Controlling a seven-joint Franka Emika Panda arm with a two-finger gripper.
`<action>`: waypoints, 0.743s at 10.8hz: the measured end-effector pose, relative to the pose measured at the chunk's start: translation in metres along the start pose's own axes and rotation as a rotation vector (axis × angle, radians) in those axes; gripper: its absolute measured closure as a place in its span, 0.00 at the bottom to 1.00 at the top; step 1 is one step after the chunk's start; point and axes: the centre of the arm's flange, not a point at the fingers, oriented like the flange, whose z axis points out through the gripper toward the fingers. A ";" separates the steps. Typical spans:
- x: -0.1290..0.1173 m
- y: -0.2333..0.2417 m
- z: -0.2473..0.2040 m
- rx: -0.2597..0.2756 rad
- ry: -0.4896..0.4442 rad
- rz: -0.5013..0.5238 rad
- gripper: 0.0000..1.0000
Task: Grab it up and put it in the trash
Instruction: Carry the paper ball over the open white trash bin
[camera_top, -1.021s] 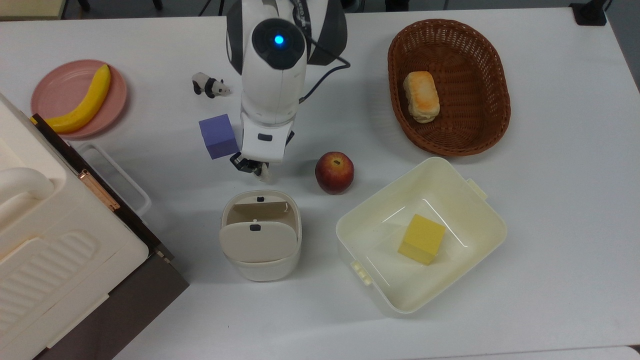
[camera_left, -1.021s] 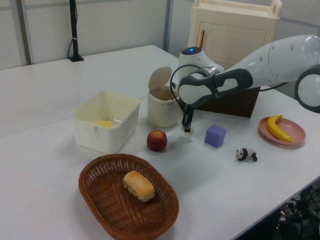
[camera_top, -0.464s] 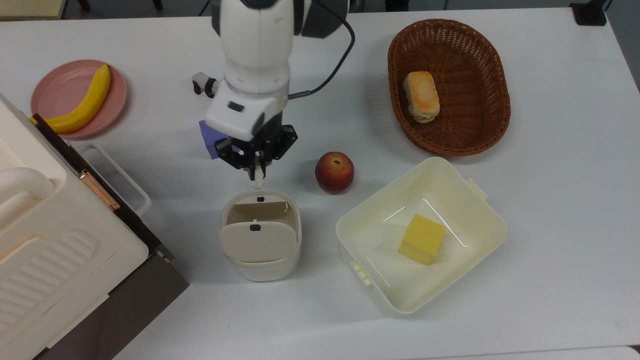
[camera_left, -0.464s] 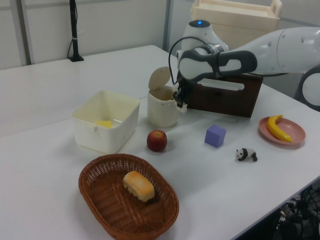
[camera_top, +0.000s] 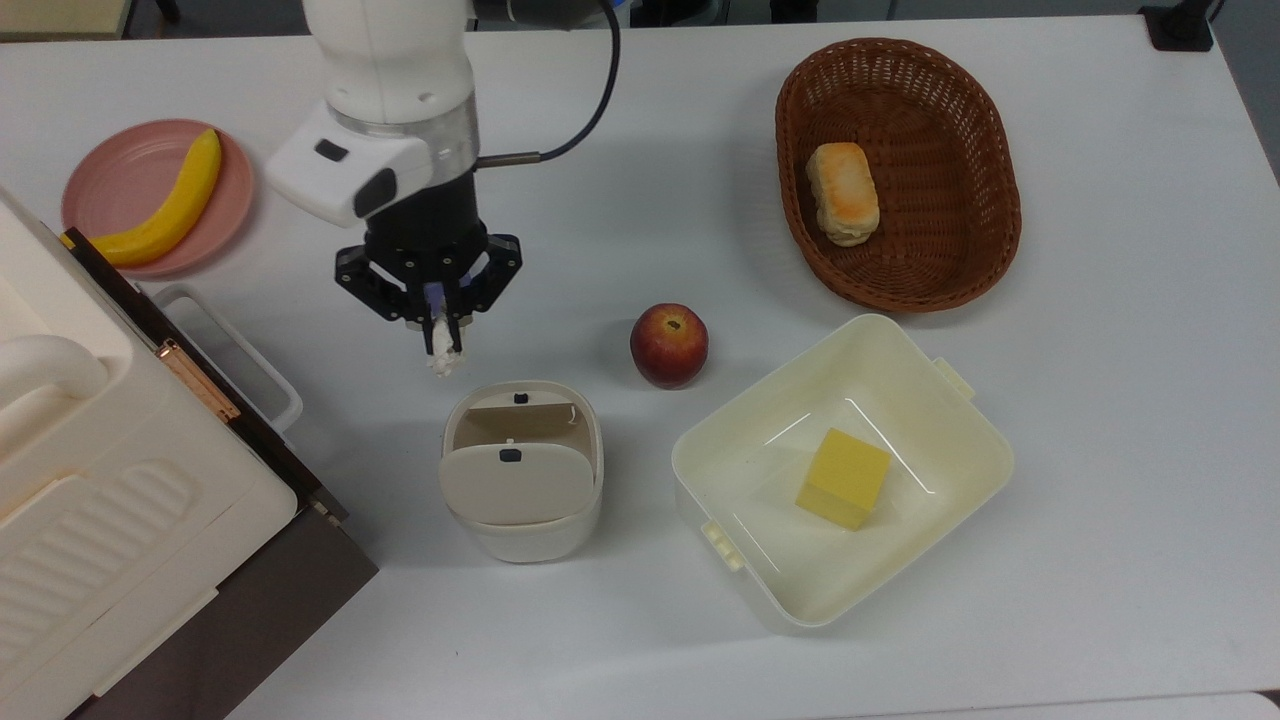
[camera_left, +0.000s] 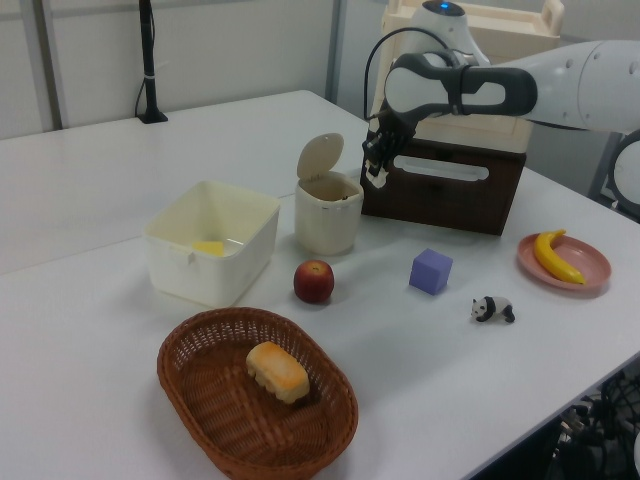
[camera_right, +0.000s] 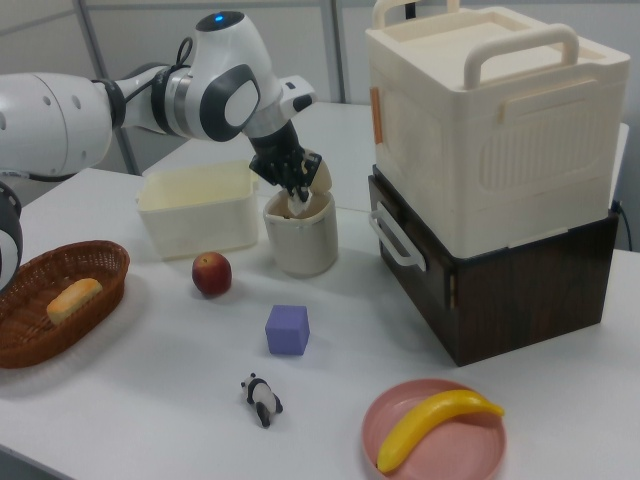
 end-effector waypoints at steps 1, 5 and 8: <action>0.004 0.005 -0.005 0.003 0.027 0.017 0.85; 0.020 0.013 0.007 -0.001 0.129 0.093 0.85; 0.021 0.009 0.020 0.009 0.120 0.104 0.85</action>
